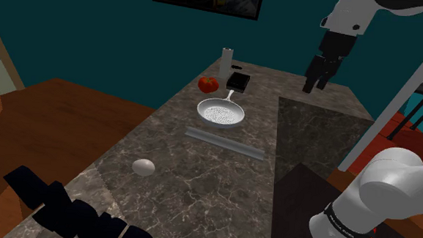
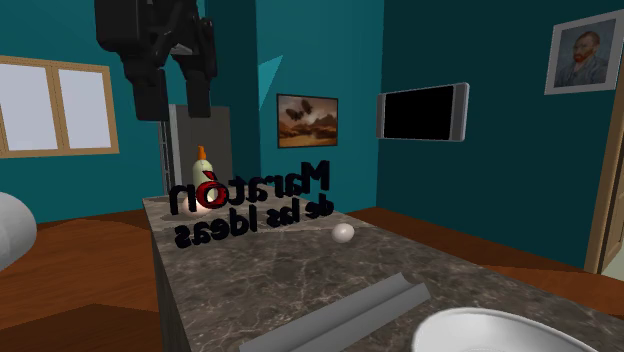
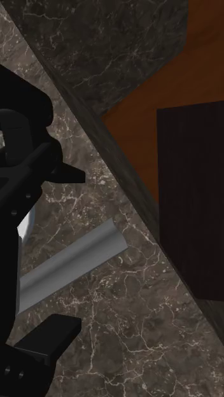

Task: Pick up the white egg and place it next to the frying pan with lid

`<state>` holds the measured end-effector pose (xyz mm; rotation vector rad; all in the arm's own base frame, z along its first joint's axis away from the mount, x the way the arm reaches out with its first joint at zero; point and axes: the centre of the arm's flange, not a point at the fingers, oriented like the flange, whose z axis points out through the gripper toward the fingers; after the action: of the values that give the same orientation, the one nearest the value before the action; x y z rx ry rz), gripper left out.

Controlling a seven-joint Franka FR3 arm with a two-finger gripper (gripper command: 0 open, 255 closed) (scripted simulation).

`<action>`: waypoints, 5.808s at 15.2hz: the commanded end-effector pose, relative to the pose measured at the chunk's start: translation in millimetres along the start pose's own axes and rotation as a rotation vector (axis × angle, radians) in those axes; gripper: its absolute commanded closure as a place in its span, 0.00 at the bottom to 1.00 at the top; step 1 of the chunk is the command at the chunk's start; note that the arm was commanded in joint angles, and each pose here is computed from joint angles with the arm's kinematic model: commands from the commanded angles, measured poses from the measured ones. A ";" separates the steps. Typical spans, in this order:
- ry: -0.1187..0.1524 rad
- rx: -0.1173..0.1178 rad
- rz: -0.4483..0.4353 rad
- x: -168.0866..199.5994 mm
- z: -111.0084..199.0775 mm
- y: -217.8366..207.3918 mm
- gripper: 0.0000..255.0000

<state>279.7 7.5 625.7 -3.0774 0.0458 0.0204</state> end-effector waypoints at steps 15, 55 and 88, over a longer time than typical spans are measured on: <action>0.059 0.025 -0.017 54.3 102.1 -136.6 0.00; 0.181 0.078 -0.052 183.4 329.5 -431.4 0.00; 0.181 0.078 -0.052 182.0 229.3 -437.8 1.00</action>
<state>473.1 453.1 416.0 -2.9915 -0.0233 -0.2562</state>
